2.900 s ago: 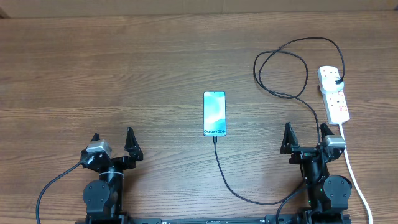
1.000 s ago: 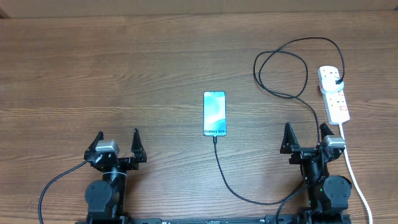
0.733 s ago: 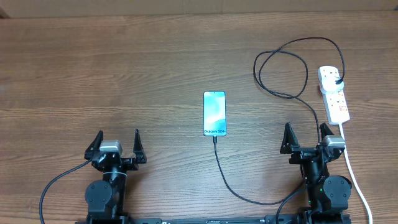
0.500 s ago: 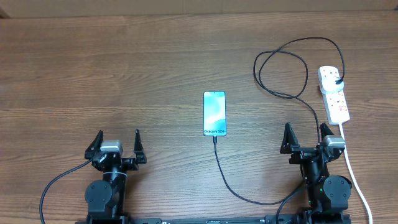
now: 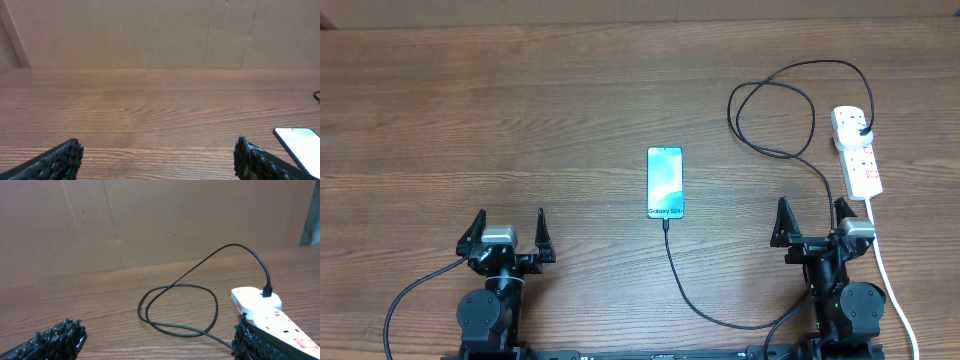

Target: Plug charger to phone and switch on socket

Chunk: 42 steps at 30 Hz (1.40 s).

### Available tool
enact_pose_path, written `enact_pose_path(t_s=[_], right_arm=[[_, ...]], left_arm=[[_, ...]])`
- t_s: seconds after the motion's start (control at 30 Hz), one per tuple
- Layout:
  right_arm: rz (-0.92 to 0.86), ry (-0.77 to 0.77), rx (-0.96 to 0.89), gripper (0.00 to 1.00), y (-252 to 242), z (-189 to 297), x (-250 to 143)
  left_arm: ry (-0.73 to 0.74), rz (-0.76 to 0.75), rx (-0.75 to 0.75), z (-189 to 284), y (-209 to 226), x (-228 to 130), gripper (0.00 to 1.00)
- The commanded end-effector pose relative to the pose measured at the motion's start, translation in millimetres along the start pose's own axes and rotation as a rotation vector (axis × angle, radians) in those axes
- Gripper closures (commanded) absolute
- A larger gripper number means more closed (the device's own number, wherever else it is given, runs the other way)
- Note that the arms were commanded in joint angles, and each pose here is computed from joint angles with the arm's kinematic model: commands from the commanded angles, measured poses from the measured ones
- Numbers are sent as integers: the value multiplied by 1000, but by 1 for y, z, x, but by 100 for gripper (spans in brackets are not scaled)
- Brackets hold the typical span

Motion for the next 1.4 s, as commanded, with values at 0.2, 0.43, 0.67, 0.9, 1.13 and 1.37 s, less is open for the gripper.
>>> enact_pose_path(t_s=[0.2, 0.43, 0.67, 0.9, 1.13, 1.37], right_arm=[[7, -2, -16, 0, -3, 0, -3], [7, -2, -16, 0, -3, 0, -3], [7, -2, -16, 0, -3, 0, -3], [7, -2, -16, 0, -3, 0, -3], [93, 0, -21, 0, -4, 0, -3], [202, 0, -11, 0, -3, 0, -3]], left_arm=[[-8, -19, -15, 0, -2, 1, 0], [-7, -19, -15, 0, -2, 0, 1], [-7, -19, -15, 0, -2, 0, 0], [-7, -19, -15, 0, -2, 0, 1], [-7, -19, -15, 0, -2, 0, 0], [-7, -19, -15, 0, -2, 0, 0]])
Point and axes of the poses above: each gripper's point midway between its finger pads, its own z axis back along the fingers, its own y axis along the line the jaws close on, x = y × z, the point moved 3 cm from there along z, back along the fingers, and after that the axes turned 7 degrees about z, right-handed, at the moved point
